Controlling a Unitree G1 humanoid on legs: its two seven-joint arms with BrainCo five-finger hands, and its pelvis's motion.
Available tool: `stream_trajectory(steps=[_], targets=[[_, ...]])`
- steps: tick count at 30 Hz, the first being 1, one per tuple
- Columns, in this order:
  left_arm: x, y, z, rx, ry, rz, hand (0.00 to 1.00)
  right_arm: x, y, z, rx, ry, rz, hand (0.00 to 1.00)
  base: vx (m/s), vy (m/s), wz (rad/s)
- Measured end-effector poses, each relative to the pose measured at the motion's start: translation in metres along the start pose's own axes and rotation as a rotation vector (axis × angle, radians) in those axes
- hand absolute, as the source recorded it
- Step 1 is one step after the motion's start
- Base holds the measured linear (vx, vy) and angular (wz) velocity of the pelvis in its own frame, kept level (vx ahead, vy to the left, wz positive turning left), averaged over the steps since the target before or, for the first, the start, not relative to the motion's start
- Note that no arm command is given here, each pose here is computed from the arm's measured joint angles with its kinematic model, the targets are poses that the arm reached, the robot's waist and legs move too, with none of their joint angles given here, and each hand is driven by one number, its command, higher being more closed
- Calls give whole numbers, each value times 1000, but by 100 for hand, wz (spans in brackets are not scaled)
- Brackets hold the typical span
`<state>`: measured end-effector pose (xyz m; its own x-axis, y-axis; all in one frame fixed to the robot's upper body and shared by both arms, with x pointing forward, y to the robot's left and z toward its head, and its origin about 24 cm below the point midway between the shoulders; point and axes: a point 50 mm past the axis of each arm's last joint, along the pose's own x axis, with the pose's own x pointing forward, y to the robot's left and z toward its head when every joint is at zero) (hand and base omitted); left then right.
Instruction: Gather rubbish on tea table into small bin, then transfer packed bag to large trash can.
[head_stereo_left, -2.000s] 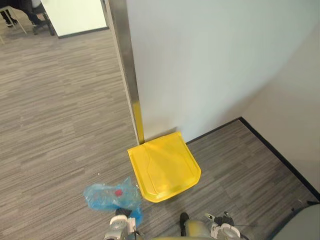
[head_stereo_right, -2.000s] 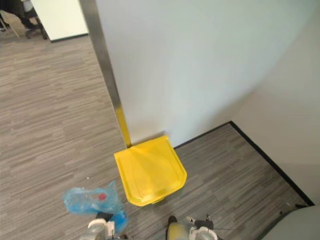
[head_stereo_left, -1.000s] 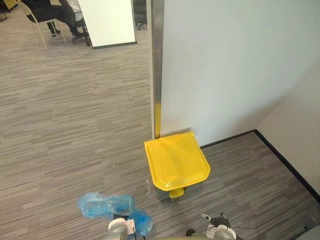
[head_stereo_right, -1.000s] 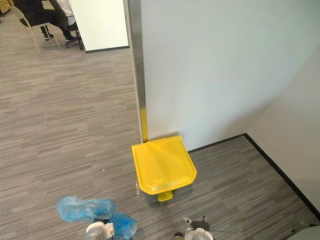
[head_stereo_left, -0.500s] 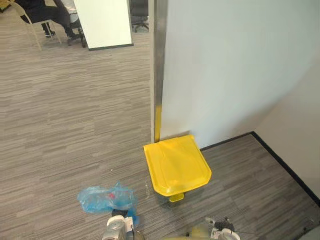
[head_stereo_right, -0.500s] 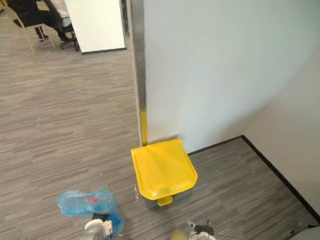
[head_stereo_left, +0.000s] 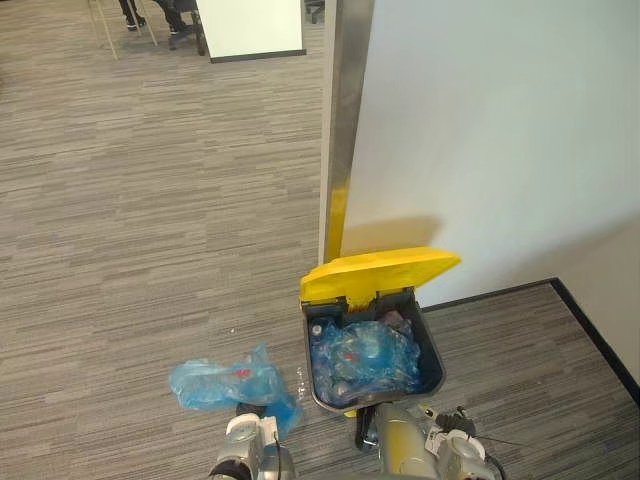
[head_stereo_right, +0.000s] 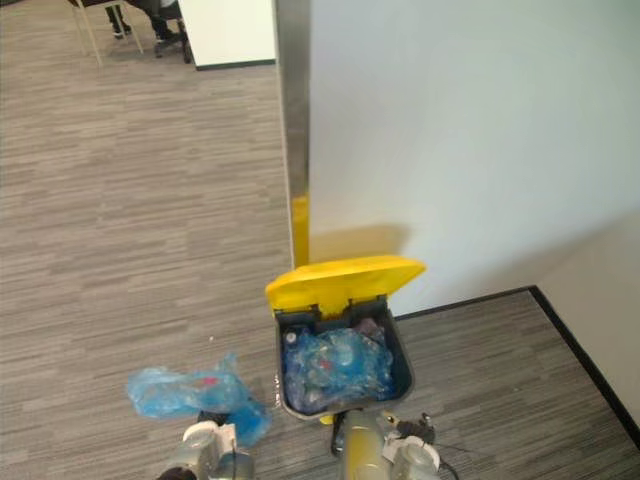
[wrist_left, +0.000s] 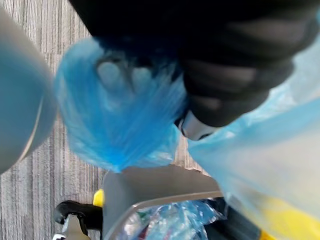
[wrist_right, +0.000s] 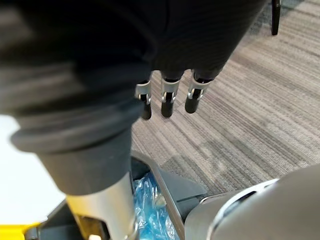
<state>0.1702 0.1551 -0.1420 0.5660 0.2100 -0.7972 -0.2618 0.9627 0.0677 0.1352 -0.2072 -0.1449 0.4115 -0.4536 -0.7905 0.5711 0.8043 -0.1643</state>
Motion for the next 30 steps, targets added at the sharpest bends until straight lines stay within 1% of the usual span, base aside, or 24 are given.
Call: stream_trajectory(steps=[4,7,11,12,14,15,17,18,20,21,22,23,25,27,29,30], targets=[[1,-1,8,-1,-25,-3,100,-1,5,1,-30,-12,18,0,-156,-34,14],[2,-3,14,33,-46,-14,100,-1,15,19,-57,-83,53,0,-189,-34,20],[3,-1,18,47,-60,-12,100,-3,26,36,-80,-153,86,0,-122,-47,14],[3,-2,19,47,-64,-13,100,-6,35,43,-76,-178,108,0,-74,-84,7],[2,-9,32,39,-117,-31,100,-17,63,73,-75,-303,192,0,-45,-81,1],[2,-10,36,33,-131,-33,100,-20,69,81,-76,-335,211,0,-22,-103,-3],[0,-15,53,4,-204,-19,100,-39,94,126,-52,-515,293,0,-17,-107,2],[0,-16,57,1,-219,-22,100,-44,99,134,-48,-548,308,0,0,-95,8],[-3,-22,74,-16,-290,-42,100,-66,117,173,-25,-700,360,0,-8,-115,10],[-4,-23,78,-16,-306,-44,100,-70,120,181,-23,-727,368,0,-27,-93,1],[-8,-25,88,-23,-357,-45,100,-83,126,202,-17,-809,390,0,-26,-64,-2],[-8,-25,89,-24,-362,-45,100,-84,127,205,-18,-818,392,0,-35,-70,-1],[-16,-30,107,-56,-460,-58,100,-108,136,242,-2,-943,416,0,-48,-60,6],[-19,-33,112,-51,-489,-72,100,-115,138,256,6,-985,416,0,-49,-48,8],[-25,-40,118,-44,-531,-101,100,-136,144,282,45,-1058,440,0,-42,-50,1],[-26,-41,118,-39,-536,-106,100,-140,146,286,51,-1069,447,0,-31,-52,-4]])
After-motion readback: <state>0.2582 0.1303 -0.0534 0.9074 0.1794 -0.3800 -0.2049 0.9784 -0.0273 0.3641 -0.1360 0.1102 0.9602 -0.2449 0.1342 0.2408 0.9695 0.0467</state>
